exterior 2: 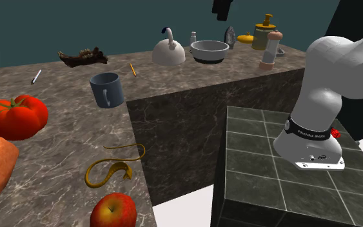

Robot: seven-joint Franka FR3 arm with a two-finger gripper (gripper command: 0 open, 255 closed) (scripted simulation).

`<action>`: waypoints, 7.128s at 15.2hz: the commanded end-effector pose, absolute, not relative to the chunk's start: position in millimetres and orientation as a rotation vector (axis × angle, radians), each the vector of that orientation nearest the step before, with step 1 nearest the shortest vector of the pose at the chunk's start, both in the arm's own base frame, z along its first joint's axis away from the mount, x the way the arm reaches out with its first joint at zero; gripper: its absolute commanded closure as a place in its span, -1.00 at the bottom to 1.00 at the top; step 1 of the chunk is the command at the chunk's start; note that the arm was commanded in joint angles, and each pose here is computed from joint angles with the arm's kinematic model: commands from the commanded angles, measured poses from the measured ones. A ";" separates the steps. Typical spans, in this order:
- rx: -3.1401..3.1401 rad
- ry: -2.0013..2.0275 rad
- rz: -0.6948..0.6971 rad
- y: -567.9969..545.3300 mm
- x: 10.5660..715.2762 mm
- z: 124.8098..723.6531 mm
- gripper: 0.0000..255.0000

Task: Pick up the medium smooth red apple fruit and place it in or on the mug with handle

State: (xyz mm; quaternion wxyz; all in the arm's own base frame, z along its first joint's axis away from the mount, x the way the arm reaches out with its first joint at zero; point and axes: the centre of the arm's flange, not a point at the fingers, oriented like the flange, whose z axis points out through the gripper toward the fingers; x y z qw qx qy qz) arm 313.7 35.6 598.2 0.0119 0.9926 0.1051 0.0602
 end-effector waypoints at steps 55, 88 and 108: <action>3.055 0.363 0.045 432.8 431.1 340.1 1.00; 3.055 0.363 0.045 432.9 431.1 477.3 1.00; 3.055 0.363 0.045 287.3 521.7 517.5 1.00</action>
